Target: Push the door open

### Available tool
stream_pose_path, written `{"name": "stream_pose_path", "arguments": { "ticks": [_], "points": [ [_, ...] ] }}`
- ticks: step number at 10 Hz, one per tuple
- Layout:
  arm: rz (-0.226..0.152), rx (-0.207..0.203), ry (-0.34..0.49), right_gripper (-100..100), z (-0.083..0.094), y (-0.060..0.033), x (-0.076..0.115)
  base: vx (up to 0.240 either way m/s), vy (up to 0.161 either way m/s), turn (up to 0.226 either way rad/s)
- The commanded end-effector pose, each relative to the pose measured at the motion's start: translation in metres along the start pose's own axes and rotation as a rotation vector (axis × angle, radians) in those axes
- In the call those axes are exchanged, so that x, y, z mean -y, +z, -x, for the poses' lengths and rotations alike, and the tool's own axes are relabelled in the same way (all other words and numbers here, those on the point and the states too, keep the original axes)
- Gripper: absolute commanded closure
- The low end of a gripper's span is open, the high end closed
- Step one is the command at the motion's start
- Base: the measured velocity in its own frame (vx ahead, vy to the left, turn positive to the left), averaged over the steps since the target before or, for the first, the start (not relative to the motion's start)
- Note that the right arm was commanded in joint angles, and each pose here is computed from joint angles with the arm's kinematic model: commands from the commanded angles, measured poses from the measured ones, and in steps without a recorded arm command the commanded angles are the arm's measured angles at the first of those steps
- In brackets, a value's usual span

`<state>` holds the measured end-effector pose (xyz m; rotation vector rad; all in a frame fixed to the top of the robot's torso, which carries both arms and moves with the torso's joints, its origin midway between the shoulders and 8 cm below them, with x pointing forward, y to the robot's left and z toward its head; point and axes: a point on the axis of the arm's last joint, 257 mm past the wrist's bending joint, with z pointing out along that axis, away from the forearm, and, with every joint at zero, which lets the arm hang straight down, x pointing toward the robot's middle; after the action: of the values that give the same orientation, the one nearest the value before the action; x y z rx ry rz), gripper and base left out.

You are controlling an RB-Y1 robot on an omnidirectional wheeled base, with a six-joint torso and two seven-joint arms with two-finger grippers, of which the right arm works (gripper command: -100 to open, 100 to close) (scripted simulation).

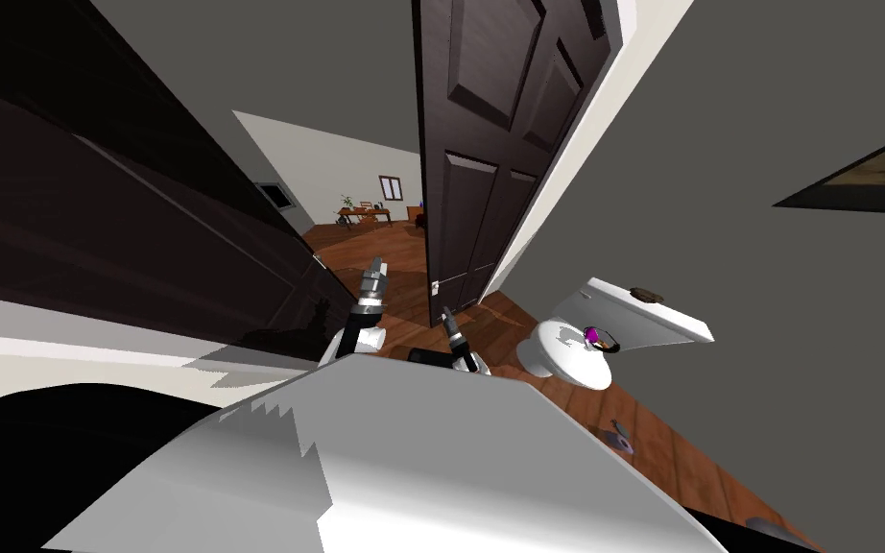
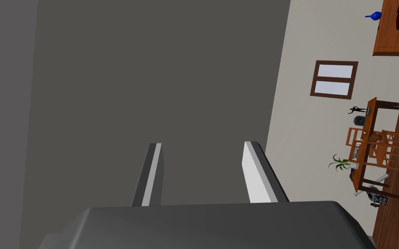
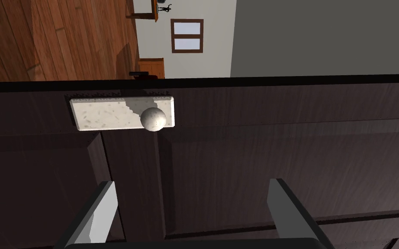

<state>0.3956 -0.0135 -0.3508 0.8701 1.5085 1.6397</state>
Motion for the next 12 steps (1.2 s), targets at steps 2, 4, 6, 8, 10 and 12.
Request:
{"name": "stream_pose_path", "arguments": {
  "ticks": [2,4,6,8,10,12],
  "points": [
    [-0.02,-0.019,0.001,-100,-0.008,-0.0007,0.011,0.092,-0.046,0.03],
    [-0.035,-0.033,0.001,-100,-0.014,-0.0017,0.018,0.121,-0.034,0.025],
    [-0.051,-0.05,0.001,-100,-0.021,-0.003,0.026,0.128,-0.05,0.033],
    [-0.071,-0.069,0.001,-100,-0.029,-0.0046,0.035,0.155,-0.069,0.035],
    [-0.074,-0.071,0.001,-100,-0.031,-0.005,0.036,0.112,-0.027,0.024],
    [-0.078,-0.067,-0.003,-100,-0.027,-0.0059,0.039,0.124,0.083,0.034]
  ]
}}
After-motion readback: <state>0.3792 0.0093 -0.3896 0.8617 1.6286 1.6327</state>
